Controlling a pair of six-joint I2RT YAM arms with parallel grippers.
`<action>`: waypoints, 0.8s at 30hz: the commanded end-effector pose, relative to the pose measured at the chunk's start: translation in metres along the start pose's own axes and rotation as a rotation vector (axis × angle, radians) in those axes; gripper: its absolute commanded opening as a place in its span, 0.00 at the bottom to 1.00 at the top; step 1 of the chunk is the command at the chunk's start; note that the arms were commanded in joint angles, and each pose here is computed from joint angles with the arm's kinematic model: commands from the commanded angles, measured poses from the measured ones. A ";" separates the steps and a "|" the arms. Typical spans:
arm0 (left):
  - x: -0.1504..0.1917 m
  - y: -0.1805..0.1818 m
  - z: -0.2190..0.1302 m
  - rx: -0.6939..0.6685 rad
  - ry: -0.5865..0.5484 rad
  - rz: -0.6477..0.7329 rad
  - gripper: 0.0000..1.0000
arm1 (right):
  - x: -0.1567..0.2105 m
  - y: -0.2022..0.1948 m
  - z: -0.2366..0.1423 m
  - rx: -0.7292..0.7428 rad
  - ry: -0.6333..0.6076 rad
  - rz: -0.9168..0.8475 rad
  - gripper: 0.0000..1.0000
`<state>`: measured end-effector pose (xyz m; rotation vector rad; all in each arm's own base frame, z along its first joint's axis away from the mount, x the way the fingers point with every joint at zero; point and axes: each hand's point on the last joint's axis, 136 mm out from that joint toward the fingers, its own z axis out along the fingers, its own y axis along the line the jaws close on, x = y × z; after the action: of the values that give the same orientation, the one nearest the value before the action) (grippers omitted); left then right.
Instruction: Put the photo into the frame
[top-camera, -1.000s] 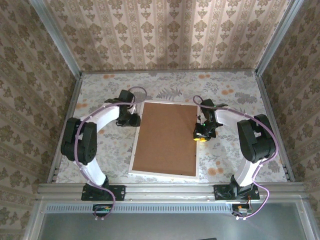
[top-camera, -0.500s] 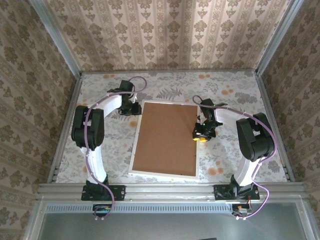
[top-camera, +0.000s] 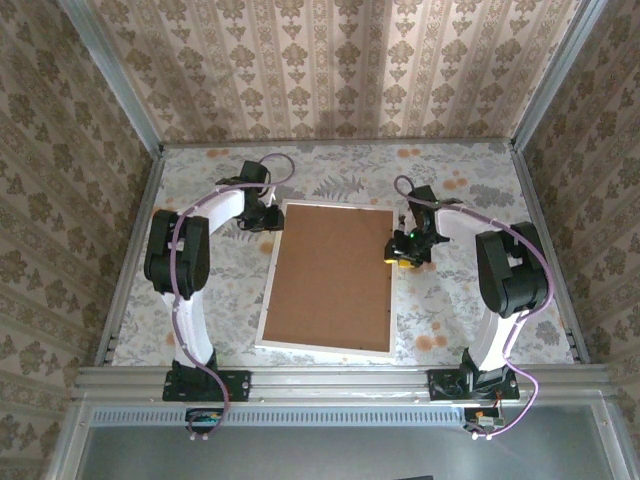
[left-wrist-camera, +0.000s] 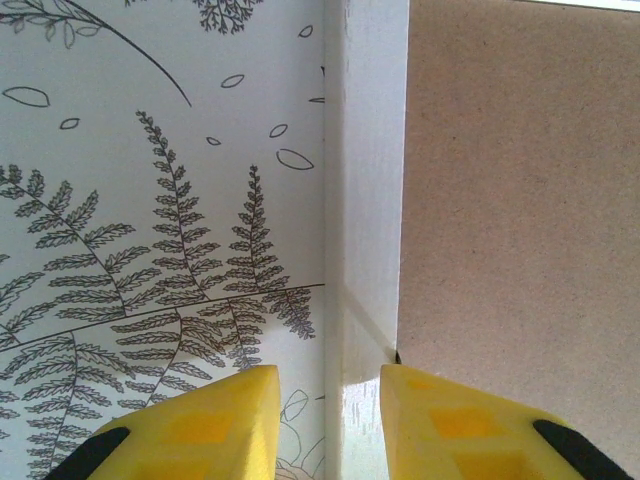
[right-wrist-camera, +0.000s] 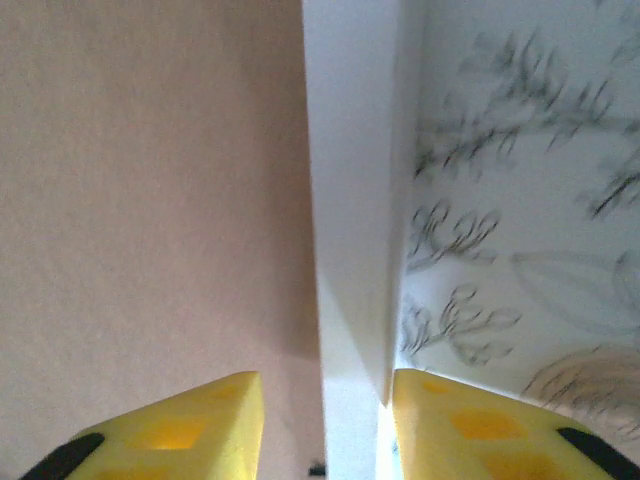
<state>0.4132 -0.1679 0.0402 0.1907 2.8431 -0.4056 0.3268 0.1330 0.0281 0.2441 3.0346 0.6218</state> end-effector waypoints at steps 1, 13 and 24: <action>-0.004 -0.005 -0.012 0.015 -0.019 0.028 0.33 | -0.009 -0.005 0.005 0.033 -0.008 -0.016 0.35; -0.007 0.002 -0.012 0.010 -0.021 0.018 0.33 | -0.001 -0.016 0.017 0.105 0.035 -0.045 0.23; -0.009 -0.002 0.001 0.043 0.004 0.013 0.30 | -0.001 -0.013 0.016 0.110 0.039 -0.060 0.21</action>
<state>0.4183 -0.1659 0.0412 0.1894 2.8372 -0.4274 0.3322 0.1301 0.0207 0.1814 3.0614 0.5278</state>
